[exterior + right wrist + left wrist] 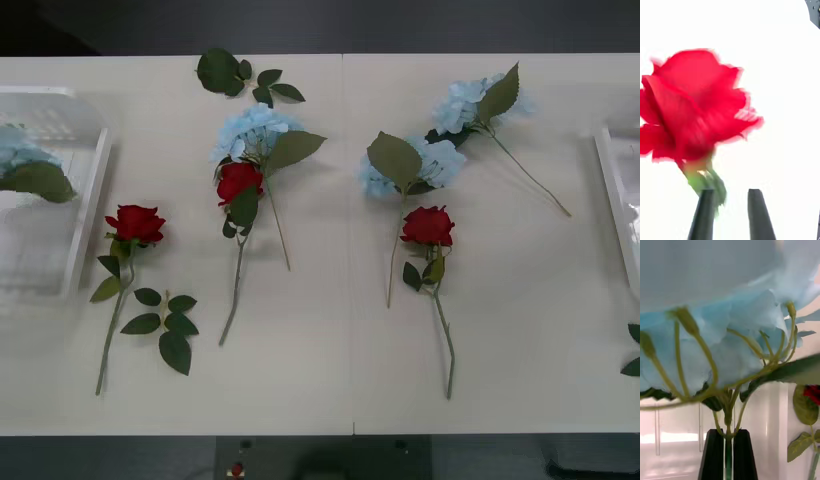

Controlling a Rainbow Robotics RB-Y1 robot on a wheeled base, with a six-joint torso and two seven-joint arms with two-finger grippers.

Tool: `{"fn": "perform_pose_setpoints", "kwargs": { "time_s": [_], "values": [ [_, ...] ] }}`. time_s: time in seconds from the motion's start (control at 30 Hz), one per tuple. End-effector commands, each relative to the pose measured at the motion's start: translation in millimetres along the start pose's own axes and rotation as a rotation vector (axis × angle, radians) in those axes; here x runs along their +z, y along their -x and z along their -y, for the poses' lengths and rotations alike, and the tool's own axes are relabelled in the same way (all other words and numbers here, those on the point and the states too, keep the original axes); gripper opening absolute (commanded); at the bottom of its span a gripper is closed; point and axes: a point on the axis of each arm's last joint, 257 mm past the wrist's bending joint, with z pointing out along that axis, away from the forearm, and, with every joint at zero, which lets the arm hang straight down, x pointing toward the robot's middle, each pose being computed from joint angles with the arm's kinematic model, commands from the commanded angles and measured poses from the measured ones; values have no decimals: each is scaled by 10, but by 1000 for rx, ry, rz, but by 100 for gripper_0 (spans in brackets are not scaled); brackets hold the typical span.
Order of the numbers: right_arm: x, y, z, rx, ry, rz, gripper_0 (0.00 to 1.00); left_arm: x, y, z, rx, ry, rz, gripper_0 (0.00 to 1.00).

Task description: Put the red flowers into the right box and the blue flowers into the left box

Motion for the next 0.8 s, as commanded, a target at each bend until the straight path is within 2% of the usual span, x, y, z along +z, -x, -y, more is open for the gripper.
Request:
{"fn": "perform_pose_setpoints", "kwargs": {
  "time_s": [0.03,0.13,0.23,0.3,0.4,0.57,0.67,0.8],
  "values": [
    [-76,154,111,19,-7,18,100,-89,190,17,-17,-9,42,20],
    [-121,221,62,6,20,16,100,-85,187,50,-23,-20,40,22],
    [-191,325,-1,-38,54,17,100,-94,177,111,-33,-44,32,34],
    [-319,485,-111,-94,107,16,100,-140,171,280,-60,-111,15,62],
    [-502,677,-282,-162,173,14,100,-269,180,540,-84,-214,-6,86],
    [-893,972,-737,-242,314,10,100,-464,212,1071,35,-309,-50,87],
    [-1004,1059,-920,-258,357,20,100,-480,224,1165,62,-304,-55,87],
    [-1271,1283,-1575,-231,477,71,100,-320,102,1535,100,-257,-99,88]
  ]
}}
